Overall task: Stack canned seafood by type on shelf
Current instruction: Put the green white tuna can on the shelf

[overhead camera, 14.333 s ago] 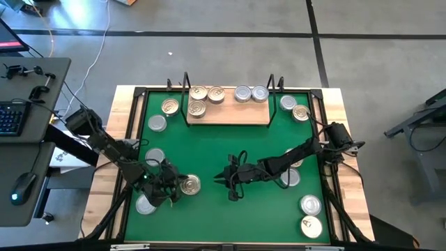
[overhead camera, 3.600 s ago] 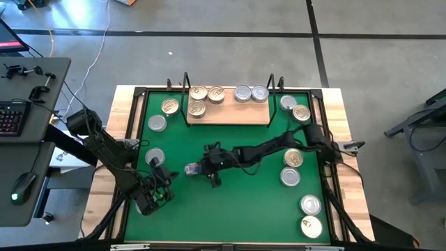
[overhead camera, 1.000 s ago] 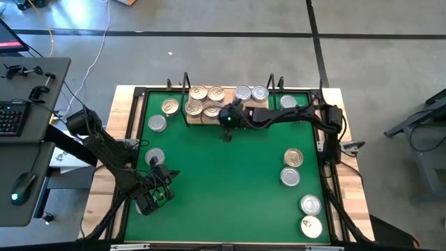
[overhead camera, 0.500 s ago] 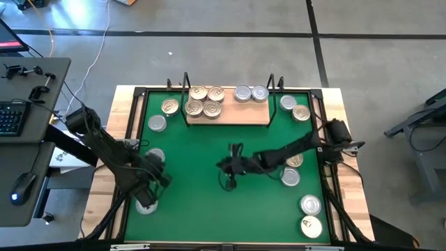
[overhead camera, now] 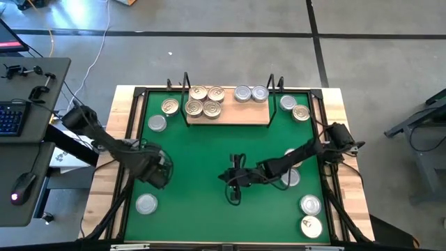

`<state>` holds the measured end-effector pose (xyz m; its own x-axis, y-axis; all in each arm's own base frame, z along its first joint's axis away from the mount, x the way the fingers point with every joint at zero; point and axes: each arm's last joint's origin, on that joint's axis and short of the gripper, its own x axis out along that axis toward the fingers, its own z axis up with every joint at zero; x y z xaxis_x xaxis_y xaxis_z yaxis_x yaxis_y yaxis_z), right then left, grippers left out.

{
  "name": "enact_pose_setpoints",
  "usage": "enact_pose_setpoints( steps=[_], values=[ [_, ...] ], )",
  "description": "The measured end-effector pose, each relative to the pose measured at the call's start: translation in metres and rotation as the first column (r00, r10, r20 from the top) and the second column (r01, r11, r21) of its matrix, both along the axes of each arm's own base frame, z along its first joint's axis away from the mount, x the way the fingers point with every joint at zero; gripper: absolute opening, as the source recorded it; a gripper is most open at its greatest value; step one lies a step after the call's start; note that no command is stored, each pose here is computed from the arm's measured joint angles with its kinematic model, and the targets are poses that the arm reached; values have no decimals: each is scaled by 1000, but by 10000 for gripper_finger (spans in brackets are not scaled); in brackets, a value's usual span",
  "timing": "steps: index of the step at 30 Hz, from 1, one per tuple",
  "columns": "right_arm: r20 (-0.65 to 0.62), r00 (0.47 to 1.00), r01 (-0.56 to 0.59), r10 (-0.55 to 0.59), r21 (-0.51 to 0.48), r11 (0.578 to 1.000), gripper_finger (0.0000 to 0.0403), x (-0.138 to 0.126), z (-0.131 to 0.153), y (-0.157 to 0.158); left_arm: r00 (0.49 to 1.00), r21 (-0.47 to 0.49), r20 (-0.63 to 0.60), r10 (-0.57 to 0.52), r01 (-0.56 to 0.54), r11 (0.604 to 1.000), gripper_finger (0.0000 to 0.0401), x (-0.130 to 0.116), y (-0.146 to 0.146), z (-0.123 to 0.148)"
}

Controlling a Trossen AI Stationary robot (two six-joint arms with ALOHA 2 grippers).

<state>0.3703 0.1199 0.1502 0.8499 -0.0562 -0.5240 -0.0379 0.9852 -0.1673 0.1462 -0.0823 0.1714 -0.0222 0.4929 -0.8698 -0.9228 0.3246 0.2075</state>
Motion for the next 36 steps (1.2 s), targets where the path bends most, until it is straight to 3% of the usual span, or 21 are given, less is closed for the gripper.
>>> enact_pose_setpoints(
  steps=[5,11,19,24,26,28,32,36],
  values=[
    [1,999,-34,34,-18,999,0,-3,0,8,992,-23,-122,-4,1,1000,0,10,7,-14],
    [1,999,-45,46,-24,999,0,-4,0,11,984,-25,-161,-77,74,997,0,20,8,-25],
    [17,999,-42,43,-19,999,0,-2,2,10,978,-32,50,-200,202,979,0,50,-7,-5],
    [18,999,-43,43,-19,999,0,-2,2,10,896,25,173,-409,411,911,0,72,-18,18],
    [17,999,-43,43,-19,999,0,-2,2,10,876,50,181,-448,447,893,0,74,-20,29],
    [16,999,-43,43,-20,999,0,-2,2,10,891,47,165,-423,421,906,0,70,-18,34],
    [16,999,-42,43,-19,999,0,-2,2,10,955,-65,25,-296,297,953,0,55,-3,22],
    [16,999,-43,43,-19,999,0,-2,2,10,954,-146,43,-297,300,943,0,53,4,-3]
  ],
)
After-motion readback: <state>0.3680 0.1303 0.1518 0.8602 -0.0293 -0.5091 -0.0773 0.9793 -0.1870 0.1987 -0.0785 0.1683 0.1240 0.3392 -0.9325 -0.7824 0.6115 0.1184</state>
